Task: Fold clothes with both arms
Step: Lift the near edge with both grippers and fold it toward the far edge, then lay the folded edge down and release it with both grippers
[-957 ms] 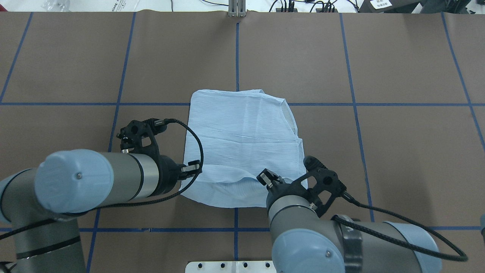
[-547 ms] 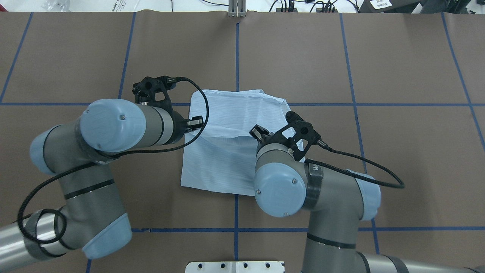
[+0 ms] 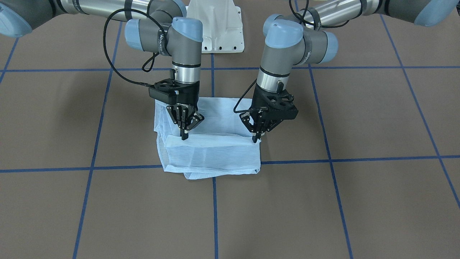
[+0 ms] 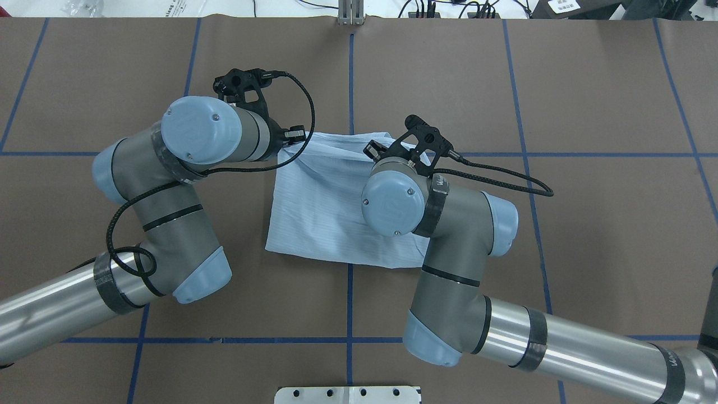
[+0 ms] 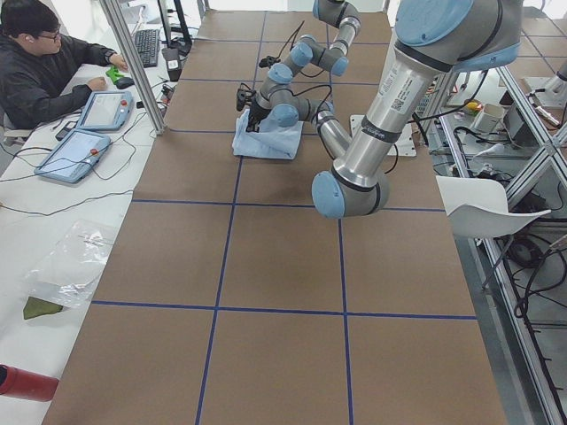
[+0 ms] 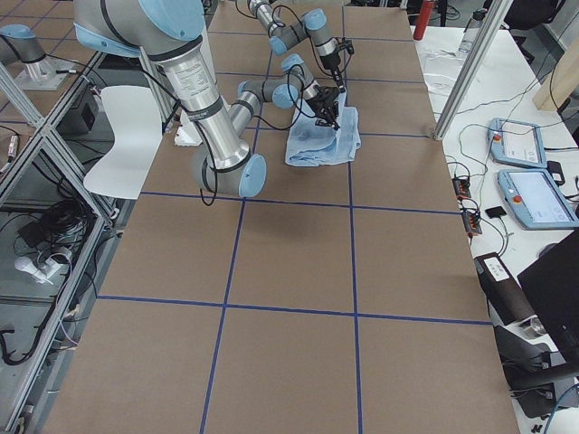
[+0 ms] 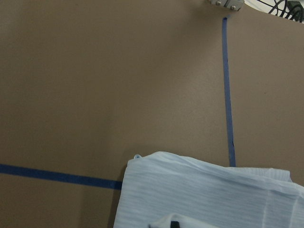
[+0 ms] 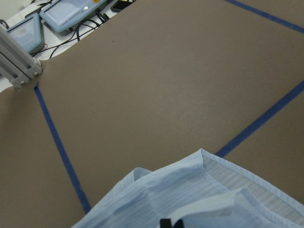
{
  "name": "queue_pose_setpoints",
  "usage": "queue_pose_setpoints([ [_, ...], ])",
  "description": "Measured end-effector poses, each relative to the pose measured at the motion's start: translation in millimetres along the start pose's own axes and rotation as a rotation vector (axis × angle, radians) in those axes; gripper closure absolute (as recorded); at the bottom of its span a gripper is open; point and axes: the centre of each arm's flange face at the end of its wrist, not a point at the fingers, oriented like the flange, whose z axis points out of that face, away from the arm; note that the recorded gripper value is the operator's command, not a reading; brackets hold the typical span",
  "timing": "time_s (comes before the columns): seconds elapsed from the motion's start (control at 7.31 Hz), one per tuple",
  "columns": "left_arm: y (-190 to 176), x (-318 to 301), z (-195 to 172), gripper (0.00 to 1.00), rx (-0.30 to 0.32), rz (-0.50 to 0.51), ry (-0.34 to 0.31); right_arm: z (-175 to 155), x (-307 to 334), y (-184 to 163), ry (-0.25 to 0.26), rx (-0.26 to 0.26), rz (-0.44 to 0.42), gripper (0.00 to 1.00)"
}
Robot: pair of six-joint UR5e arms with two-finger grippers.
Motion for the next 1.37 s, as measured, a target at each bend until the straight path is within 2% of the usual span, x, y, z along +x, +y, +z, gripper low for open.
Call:
queue_pose_setpoints([
  [0.27,-15,0,38,1.0,0.034,0.024,-0.01,19,-20,-11,0.025,-0.009,-0.013,1.0],
  [0.68,-19,-19,81,1.0,0.041,0.053,-0.039,56,-34,-12,0.025,-0.006,-0.028,1.0],
  [0.82,-19,-23,87,1.0,0.039,0.054,-0.047,62,-35,-15,0.027,-0.008,-0.043,0.74],
  [0.96,-18,-25,90,0.01,0.038,0.055,-0.05,65,-35,-19,0.031,-0.012,-0.058,0.01],
  [1.23,-21,-27,88,0.0,0.043,0.106,-0.035,65,-41,-28,0.03,-0.026,-0.14,0.0],
  [1.37,-29,-26,80,0.0,0.053,0.148,-0.004,61,-48,-36,0.029,-0.06,-0.159,0.0],
])
